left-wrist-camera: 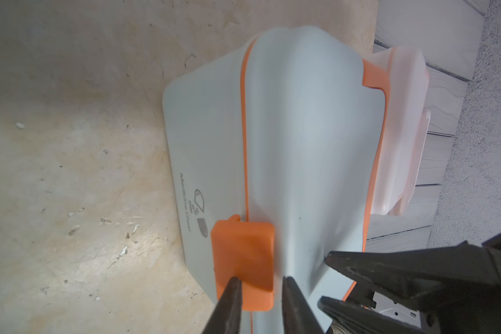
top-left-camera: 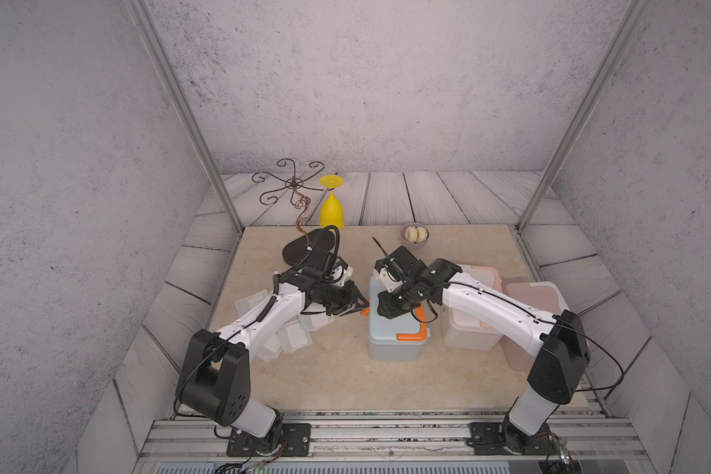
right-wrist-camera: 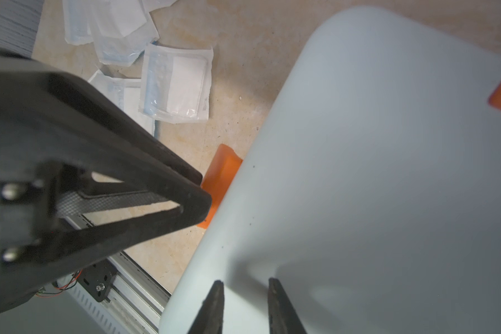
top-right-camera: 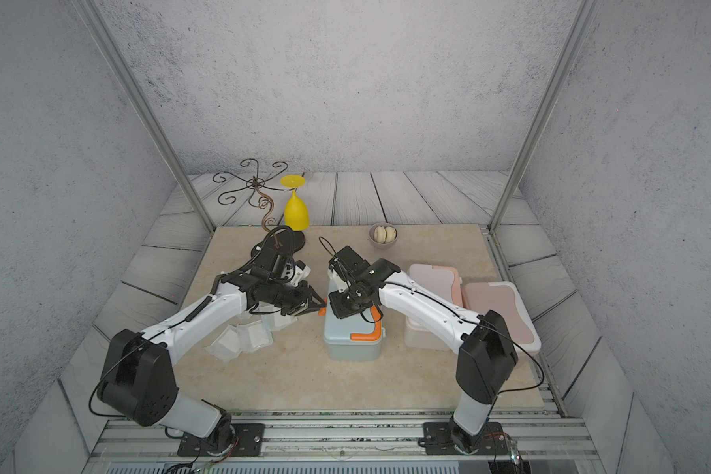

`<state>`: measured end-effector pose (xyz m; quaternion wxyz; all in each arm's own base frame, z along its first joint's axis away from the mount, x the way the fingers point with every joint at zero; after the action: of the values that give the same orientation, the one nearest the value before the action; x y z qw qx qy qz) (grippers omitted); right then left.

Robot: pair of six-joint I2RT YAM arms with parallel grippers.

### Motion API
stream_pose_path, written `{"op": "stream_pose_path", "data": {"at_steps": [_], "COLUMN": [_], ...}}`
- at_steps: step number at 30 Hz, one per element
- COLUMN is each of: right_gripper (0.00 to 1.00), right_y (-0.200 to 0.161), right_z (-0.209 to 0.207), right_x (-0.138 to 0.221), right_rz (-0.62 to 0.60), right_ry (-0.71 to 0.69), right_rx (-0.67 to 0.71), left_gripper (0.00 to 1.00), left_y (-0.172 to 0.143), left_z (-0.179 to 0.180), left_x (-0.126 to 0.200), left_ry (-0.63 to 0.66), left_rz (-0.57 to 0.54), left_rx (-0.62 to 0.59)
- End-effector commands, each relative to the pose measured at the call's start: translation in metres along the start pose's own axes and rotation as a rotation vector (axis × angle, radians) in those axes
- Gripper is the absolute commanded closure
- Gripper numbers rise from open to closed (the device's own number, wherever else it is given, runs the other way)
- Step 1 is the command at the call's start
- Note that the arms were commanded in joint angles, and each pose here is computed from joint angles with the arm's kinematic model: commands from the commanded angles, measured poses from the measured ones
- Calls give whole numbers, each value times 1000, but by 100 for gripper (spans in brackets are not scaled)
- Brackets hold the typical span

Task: Open first aid kits and take out gauze
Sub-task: Fasten the fastener of the first aid kit.

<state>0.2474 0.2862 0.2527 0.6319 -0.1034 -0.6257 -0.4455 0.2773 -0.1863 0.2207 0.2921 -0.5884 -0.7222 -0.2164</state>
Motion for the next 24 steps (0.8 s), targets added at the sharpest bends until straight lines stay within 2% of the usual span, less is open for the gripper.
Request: {"op": "stream_pose_path", "data": {"at_steps": [1,24], "right_gripper": [71,71], "right_y": [-27,-28], "right_z": [-6,-6], "right_x": [-22,-24], "right_rz": [164,170], "right_ry": [-23,-22], "right_rx": [-21,-23], "left_gripper": [72,79], "left_y": [1,5], "left_z": [3,21], "left_x": [-7,-35], "left_ry": [6,-50], "left_rz": [14,52], "left_rx": [-2,71]}}
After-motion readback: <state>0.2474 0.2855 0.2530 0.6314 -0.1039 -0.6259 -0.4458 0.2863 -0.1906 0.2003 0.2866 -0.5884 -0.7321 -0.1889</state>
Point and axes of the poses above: each gripper's point midway between its finger pads, its own x axis back along the fingers, its own z axis along the line the jaws close on, y = z × x, the point moved 9 cm from there along x, back along the fingers, and after that the axes turned 14 degrees about x, right-handed, at the moved point
